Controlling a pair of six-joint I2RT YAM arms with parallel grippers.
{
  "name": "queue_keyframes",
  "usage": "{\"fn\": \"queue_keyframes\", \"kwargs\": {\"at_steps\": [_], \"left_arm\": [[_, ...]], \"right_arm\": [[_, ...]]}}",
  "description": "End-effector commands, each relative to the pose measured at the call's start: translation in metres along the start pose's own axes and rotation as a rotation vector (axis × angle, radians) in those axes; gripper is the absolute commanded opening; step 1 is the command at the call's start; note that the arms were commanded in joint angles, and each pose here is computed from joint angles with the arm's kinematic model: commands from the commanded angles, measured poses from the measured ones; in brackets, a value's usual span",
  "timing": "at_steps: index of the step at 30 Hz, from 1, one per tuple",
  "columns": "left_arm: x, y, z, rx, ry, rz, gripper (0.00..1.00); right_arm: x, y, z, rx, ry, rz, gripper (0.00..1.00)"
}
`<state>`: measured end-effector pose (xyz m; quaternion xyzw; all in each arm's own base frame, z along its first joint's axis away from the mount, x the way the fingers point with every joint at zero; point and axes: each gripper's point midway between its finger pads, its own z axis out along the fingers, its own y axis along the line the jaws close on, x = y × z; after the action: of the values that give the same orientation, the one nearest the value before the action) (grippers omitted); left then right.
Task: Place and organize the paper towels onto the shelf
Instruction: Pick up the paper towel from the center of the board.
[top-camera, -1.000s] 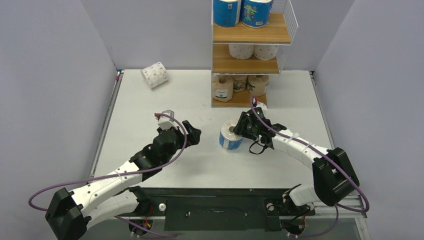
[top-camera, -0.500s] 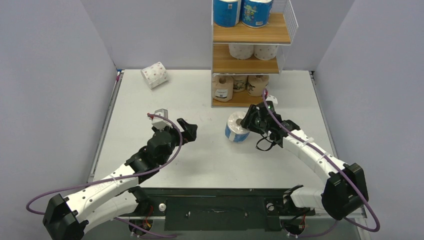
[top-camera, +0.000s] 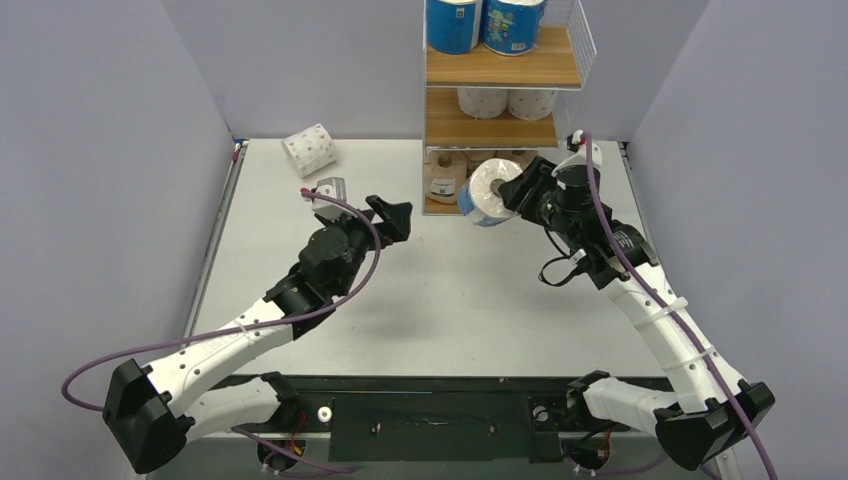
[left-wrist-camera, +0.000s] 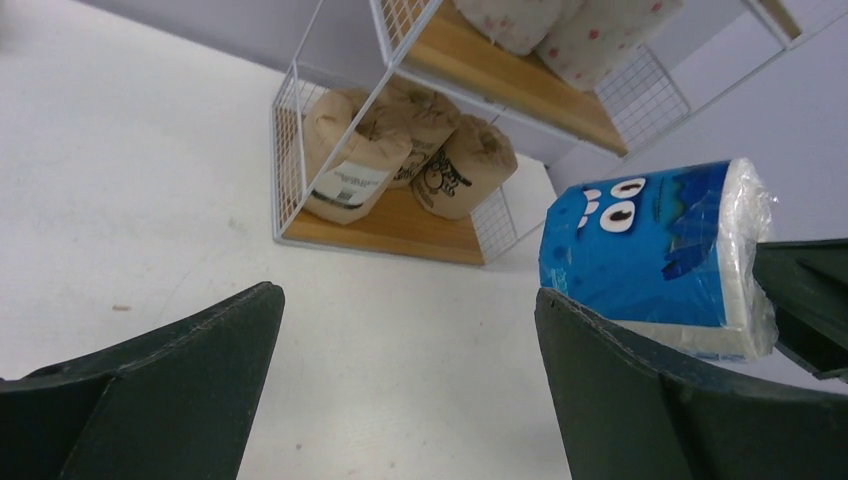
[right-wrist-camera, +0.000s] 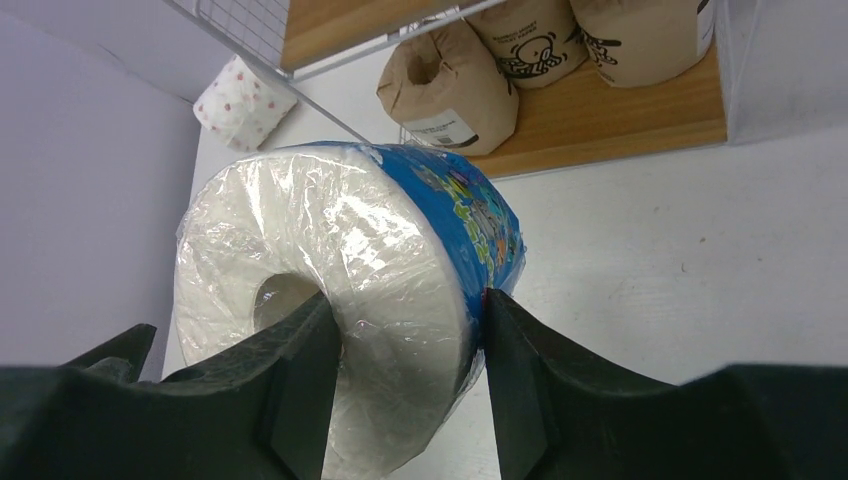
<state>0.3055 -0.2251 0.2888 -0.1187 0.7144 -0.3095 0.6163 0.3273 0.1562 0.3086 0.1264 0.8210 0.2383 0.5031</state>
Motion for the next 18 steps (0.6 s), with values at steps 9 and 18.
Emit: {"fn": "queue_keyframes", "kwargs": {"at_steps": [9, 18], "left_arm": [[-0.117, -0.093, 0.023, 0.275, -0.364, 0.076, 0.96], [-0.156, -0.127, 0.032, 0.494, -0.445, 0.165, 0.96]], "right_arm": [[-0.114, 0.046, -0.053, -0.088, -0.305, 0.093, 0.36], [-0.167, 0.075, -0.062, -0.147, -0.411, 0.142, 0.37]]}}
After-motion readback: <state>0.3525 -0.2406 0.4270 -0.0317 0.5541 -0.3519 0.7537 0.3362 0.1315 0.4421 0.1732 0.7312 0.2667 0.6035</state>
